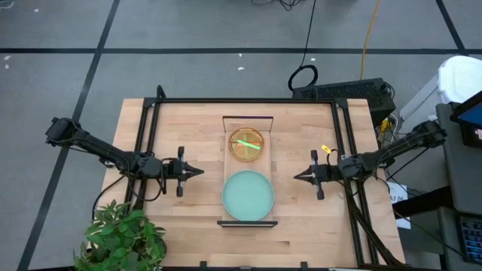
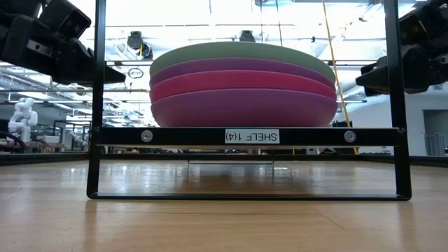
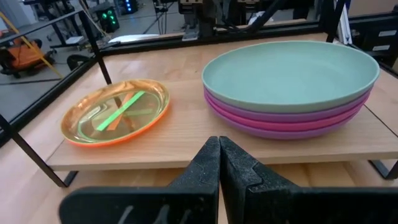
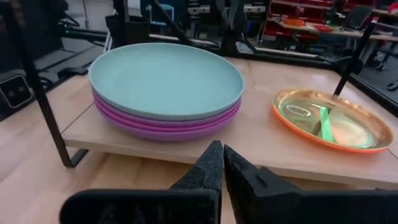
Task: Place and stack plates onto a shelf
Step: Return to Home Position
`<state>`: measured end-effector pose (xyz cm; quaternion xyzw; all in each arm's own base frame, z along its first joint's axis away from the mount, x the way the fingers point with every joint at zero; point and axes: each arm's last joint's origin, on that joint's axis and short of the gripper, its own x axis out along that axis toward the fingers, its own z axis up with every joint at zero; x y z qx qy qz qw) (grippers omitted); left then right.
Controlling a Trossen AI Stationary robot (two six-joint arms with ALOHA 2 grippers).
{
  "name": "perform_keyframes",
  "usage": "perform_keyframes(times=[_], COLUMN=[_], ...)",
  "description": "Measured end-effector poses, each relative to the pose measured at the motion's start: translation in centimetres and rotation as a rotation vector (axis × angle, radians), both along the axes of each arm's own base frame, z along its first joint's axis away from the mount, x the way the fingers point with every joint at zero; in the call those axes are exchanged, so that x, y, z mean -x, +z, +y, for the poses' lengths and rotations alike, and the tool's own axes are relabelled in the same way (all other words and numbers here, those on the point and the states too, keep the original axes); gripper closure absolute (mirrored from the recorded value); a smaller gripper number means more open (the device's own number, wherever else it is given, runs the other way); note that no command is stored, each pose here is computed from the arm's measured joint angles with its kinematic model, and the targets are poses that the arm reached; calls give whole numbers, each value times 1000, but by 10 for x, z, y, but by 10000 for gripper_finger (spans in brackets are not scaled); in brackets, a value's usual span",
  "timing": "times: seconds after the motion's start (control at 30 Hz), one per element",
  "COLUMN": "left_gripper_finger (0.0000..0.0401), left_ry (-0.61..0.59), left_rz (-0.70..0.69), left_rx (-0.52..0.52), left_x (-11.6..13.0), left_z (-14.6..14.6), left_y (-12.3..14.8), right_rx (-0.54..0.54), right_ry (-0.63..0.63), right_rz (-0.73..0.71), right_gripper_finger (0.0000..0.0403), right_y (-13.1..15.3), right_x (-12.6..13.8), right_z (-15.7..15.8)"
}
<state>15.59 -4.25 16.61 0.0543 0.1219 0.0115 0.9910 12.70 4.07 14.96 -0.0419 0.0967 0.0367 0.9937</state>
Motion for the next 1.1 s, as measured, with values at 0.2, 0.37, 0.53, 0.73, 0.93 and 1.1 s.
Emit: perform_keyframes(times=[0.2, 0.37, 0.53, 0.73, 0.93, 1.1], left_gripper_finger=[400, 400, 400, 400, 400, 400], left_ry=[6, 14, 4, -14, -33, -38], left_rz=[22, 26, 1, -25, -46, -81], left_rx=[9, 24, 34, 40, 40, 42], left_x=[3, 4, 7, 14, 23, 28], left_z=[1, 2, 2, 2, 3, 4], left_y=[-8, -10, -7, 0, 5, 9], right_rx=[-4, 16, 47, 63, 60, 52], right_ry=[21, 28, 33, 36, 34, 33], right_rz=[-21, -43, -68, -85, -104, -121], right_gripper_finger=[403, 403, 403, 403, 403, 403], right_y=[3, 5, 8, 10, 12, 14], right_x=[4, 6, 9, 14, 17, 19], right_z=[-1, -2, -3, -5, -6, -7])
